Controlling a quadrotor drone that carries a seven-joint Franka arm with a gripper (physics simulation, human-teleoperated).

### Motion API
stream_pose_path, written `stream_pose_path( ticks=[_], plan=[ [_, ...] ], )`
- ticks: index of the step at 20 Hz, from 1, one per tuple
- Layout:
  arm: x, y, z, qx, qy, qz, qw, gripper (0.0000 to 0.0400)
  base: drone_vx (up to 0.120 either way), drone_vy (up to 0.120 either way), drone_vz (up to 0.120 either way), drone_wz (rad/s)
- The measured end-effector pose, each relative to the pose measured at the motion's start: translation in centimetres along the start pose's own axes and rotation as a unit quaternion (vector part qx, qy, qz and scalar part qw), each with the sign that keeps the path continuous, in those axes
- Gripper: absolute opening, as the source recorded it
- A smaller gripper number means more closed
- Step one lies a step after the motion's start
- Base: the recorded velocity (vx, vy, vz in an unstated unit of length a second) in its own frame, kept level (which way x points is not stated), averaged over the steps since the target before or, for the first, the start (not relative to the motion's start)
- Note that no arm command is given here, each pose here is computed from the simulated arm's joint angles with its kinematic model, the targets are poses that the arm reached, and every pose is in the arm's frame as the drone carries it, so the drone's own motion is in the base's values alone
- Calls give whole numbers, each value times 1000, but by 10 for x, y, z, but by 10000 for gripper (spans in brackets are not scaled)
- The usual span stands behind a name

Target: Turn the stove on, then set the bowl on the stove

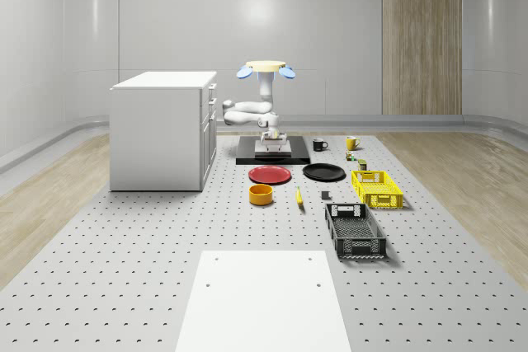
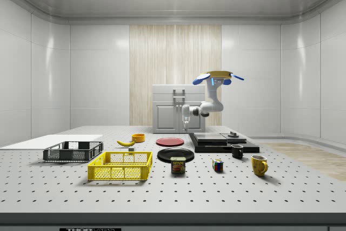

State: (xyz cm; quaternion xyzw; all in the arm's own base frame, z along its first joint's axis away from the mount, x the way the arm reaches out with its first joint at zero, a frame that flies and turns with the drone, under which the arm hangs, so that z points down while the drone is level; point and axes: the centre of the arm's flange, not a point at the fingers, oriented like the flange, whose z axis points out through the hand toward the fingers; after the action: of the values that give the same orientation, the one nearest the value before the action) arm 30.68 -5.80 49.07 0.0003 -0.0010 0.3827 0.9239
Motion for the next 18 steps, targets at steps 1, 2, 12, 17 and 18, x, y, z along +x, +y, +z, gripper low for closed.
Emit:
stream_pose_path(
  ticks=[1,2,12,17,18],
  plan=[
    [0,0,0,0,0,0,1000,400,120,0,-120,0],
    [0,0,0,0,0,0,1000,400,120,0,-120,0],
    [0,0,0,0,0,0,1000,400,120,0,-40,0],
    [0,0,0,0,0,0,1000,400,120,0,0,0],
    [0,0,0,0,0,0,1000,400,120,0,0,0]
  ],
)
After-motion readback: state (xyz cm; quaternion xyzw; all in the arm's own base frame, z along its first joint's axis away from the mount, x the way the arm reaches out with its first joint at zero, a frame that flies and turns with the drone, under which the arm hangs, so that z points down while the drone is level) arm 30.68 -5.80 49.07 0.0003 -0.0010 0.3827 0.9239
